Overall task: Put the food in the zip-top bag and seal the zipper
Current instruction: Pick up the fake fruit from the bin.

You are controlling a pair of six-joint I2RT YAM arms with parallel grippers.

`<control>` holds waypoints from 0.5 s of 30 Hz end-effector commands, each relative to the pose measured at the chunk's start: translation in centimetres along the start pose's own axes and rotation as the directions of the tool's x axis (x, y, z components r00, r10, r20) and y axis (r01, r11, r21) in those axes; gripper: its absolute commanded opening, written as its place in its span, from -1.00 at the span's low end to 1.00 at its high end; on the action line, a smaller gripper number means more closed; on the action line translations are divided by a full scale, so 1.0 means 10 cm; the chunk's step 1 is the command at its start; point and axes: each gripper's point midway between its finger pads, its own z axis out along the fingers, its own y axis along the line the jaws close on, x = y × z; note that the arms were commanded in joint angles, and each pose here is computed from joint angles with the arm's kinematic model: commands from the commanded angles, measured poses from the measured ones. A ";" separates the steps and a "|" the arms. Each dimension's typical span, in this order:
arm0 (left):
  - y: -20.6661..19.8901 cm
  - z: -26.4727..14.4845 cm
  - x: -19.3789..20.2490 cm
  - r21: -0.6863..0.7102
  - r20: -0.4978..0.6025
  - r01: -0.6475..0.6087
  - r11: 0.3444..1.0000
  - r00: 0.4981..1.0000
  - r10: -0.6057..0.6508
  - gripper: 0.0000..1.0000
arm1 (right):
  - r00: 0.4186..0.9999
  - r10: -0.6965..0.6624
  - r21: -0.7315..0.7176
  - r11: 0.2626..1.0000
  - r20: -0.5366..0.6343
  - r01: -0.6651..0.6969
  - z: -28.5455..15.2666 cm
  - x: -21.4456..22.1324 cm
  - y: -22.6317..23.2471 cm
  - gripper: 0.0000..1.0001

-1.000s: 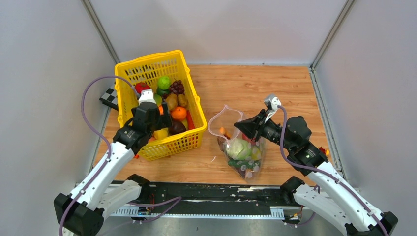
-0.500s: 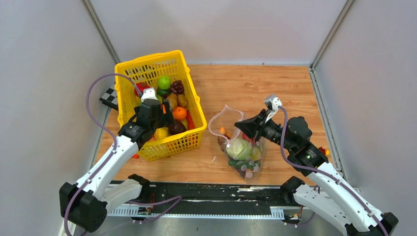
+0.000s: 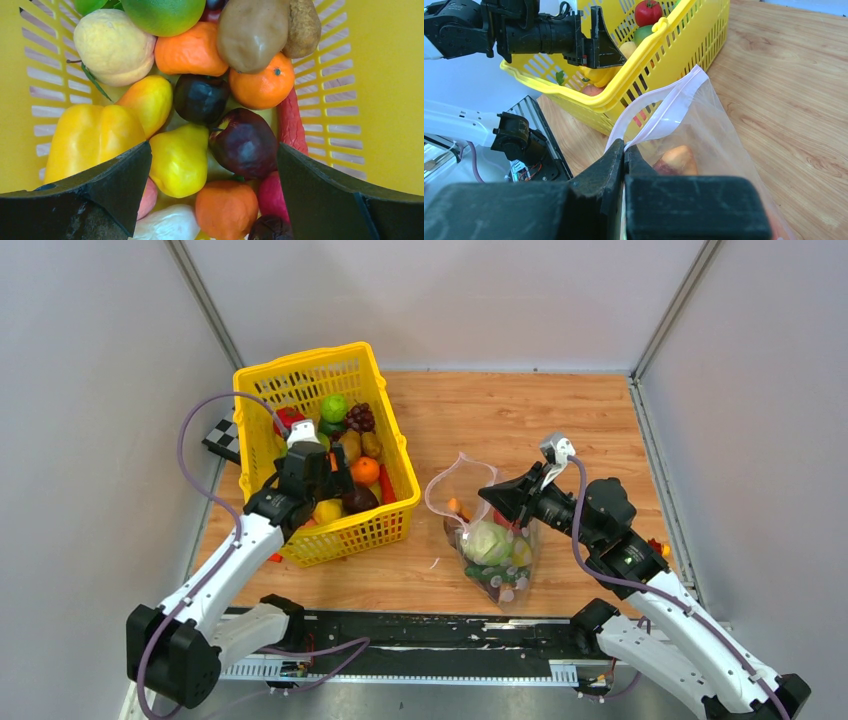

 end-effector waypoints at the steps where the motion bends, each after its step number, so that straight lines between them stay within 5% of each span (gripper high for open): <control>1: -0.12 0.05 -0.15 0.059 0.043 0.039 0.998 0.998 -0.041 1.00 | 0.998 -0.013 -0.021 1.000 0.069 0.014 -0.01 -0.20 0.08 -0.97; 15: -0.10 0.63 0.25 -0.011 -0.154 -0.015 1.000 0.988 0.013 0.97 | 0.998 -0.025 0.000 1.000 0.049 0.025 0.02 -0.15 0.02 -0.97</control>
